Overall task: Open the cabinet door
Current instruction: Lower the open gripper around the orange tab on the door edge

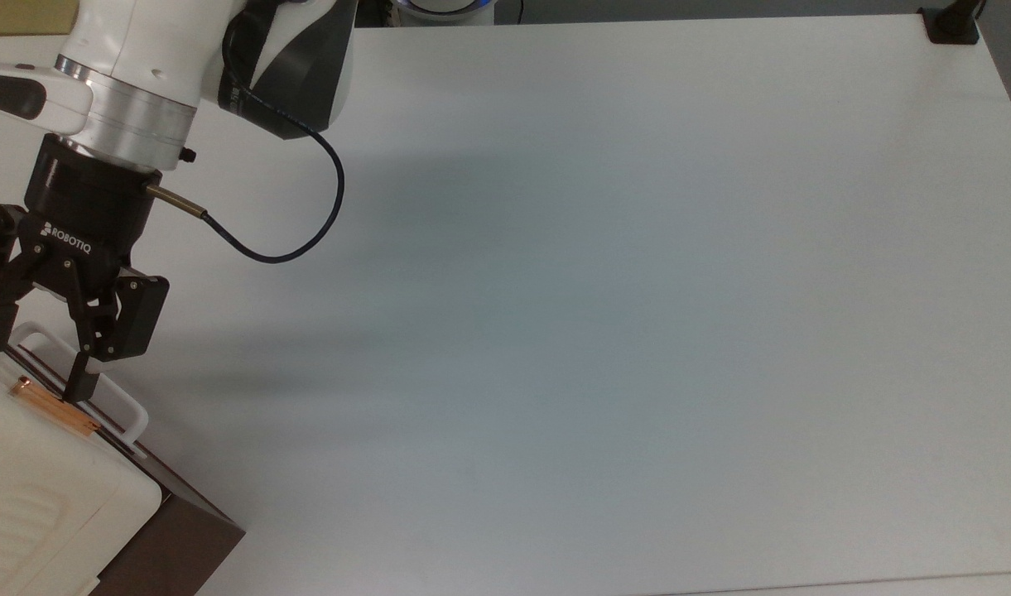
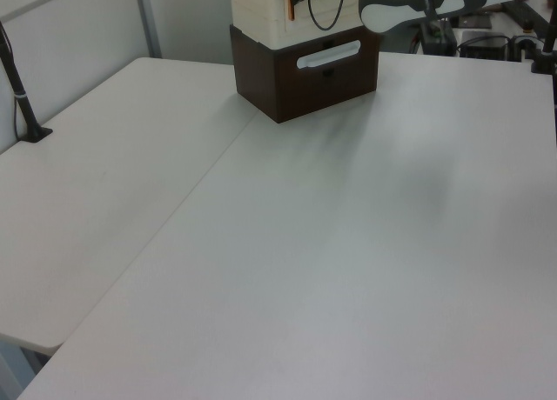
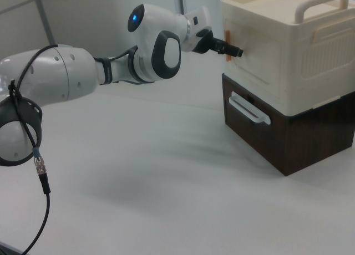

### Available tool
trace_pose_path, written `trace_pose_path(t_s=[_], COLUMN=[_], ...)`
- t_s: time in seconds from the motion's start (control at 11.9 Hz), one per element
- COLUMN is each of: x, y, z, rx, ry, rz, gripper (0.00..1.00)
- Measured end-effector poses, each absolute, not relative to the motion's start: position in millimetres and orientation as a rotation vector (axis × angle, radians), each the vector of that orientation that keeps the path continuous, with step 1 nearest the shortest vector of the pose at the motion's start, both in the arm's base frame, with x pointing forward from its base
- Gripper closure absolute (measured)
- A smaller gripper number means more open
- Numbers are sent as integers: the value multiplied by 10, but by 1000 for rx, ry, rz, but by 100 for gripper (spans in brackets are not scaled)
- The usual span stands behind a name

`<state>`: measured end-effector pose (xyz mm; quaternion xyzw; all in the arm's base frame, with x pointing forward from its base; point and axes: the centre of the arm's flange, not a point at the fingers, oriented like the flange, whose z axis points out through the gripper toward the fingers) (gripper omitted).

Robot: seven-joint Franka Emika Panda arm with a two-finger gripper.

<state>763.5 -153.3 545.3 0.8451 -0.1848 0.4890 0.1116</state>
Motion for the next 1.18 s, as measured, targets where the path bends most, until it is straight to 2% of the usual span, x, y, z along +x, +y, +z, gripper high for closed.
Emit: trace_pose_path(t_s=[0.08,0.25,0.34,0.59,0.67,1.18], x=[7636,7644,7644,7660,7662,7661], y=[-1528,-1490,-1488,-1409,-1400,-1406], z=[5458,5462,5462,5462,5459,5461], rx=[2477,2468,2463,2466,2466,2466], ry=[-531,-501,-489,-468,-466,-469], rz=[1434,1428,1424,1427,1426,1427], gripper=[15,25,25,50,53,53])
